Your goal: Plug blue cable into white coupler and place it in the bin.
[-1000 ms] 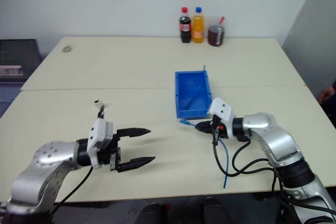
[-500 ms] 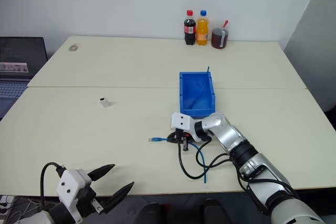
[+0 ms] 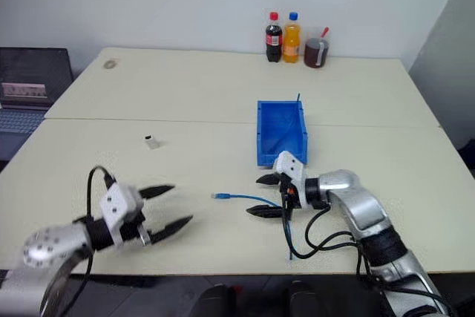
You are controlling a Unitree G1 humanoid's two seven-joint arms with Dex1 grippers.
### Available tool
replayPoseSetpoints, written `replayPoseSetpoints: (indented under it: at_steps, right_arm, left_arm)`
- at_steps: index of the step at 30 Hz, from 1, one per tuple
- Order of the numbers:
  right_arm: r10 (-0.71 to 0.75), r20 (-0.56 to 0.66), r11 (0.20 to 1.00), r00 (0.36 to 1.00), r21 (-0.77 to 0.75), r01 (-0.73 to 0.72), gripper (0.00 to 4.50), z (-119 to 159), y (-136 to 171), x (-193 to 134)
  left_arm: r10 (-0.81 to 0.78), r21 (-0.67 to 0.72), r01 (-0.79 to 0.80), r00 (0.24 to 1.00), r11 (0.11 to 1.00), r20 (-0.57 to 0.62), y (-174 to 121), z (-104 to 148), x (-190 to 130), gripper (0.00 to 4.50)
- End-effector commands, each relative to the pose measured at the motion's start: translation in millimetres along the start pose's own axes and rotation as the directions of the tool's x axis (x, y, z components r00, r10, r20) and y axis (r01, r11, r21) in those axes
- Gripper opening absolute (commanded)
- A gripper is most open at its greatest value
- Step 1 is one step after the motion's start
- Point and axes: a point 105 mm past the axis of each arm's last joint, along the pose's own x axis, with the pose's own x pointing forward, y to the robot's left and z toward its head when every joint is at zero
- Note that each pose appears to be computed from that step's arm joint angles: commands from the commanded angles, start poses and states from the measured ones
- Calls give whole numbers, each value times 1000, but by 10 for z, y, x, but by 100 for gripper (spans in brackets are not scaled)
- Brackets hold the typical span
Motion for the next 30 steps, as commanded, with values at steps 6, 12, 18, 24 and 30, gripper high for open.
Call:
replayPoseSetpoints:
  at_steps: [6, 12, 18, 24, 30]
  right_arm:
    - [-255, 11, 967, 967, -16, 255, 447, 187, 142, -509]
    - [-392, 0, 920, 920, -5, 392, 447, 94, 131, -657]
    - [-455, -4, 890, 890, 16, 455, 447, 29, 183, -738]
    - [-476, -2, 879, 880, 23, 476, 450, 25, 186, -767]
    - [-475, 2, 880, 880, 19, 475, 450, 49, 153, -767]
  left_arm:
    - [-421, 112, 437, 896, 893, -137, 37, -234, 357, 450]
    - [-520, 144, 556, 824, 819, -223, 148, -359, 508, 450]
    - [-545, 132, 582, 805, 803, -232, 214, -406, 631, 450]
    - [-599, 86, 638, 754, 765, -269, 176, -483, 594, 329]
    - [-589, 61, 634, 747, 771, -309, 202, -572, 509, 208]
